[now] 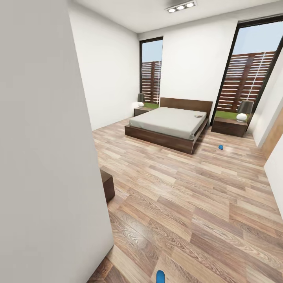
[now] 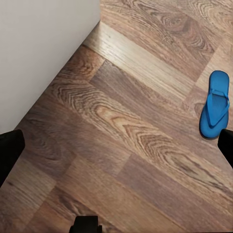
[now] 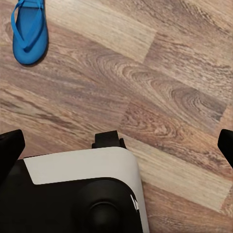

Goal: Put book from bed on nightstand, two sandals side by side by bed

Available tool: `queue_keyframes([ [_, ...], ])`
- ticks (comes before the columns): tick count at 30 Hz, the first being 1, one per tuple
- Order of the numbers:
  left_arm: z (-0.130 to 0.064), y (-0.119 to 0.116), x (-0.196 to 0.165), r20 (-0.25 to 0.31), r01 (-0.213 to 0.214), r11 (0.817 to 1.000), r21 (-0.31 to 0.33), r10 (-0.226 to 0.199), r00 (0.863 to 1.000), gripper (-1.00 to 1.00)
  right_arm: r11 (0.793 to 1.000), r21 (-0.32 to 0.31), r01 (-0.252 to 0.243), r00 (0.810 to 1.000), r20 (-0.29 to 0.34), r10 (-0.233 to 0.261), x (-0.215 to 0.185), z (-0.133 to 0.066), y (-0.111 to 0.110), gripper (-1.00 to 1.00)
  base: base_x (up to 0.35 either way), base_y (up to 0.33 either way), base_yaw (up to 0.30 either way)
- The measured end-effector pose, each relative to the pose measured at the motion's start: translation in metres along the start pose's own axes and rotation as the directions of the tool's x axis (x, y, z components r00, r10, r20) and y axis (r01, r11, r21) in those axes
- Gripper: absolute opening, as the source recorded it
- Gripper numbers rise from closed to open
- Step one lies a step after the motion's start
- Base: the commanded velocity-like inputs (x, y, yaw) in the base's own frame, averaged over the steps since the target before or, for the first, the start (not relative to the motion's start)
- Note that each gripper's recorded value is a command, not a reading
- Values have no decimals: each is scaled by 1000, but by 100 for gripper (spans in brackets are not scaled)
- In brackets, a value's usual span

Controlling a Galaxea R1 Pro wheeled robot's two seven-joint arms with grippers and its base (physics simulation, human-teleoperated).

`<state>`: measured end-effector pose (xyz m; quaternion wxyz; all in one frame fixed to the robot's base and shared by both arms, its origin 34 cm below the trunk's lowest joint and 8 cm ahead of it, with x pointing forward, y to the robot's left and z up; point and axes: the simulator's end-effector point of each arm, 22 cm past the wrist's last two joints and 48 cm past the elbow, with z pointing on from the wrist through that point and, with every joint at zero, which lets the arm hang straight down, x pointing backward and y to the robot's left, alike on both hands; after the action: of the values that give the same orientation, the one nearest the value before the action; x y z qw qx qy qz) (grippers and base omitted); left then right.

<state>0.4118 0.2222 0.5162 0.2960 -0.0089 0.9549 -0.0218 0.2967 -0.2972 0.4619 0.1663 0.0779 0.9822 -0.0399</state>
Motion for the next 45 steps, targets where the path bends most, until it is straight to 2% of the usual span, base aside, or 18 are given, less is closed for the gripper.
queue_keyframes([
  [17, 0, -1, -2, 5, -1, 1000, 3, 1, 1000, 100, 1000, 0, 0, 1000, 0, 0, 0, 0, 0, 100, 0, 0, 0],
  [21, 0, -11, -4, 11, 1, 999, 32, -2, 1000, 100, 1000, 0, -1, 1000, 0, 1, 0, 0, 0, 100, 0, 0, 0],
  [23, -2, -41, -20, 39, 6, 991, 136, -11, 999, 100, 1000, 1, -2, 1000, 0, 2, 0, 0, 0, 100, 0, 0, 0],
  [27, -4, -57, -38, 76, 0, 980, 197, -15, 997, 100, 1000, 0, -2, 1000, 0, 2, 0, 0, 0, 100, 0, 0, 0],
  [29, -8, -70, -62, 123, -4, 973, 229, -25, 992, 100, 1000, 0, -2, 1000, 0, 2, 0, 0, 0, 100, 0, 0, 0],
  [33, -15, -88, -102, 201, -6, 966, 260, -48, 978, 100, 1000, 1, -2, 1000, 0, 2, 0, 0, 0, 100, 0, 0, 0],
  [38, -23, -94, -136, 268, -14, 963, 270, -61, 962, 100, 1000, 1, -2, 1000, 0, 2, 0, 0, 0, 100, 0, 0, 0],
  [45, -32, -101, -163, 322, -17, 958, 285, -79, 944, 100, 1000, 0, 1, 1000, 1, -1, 0, 0, 0, 100, 0, 0, 0],
])
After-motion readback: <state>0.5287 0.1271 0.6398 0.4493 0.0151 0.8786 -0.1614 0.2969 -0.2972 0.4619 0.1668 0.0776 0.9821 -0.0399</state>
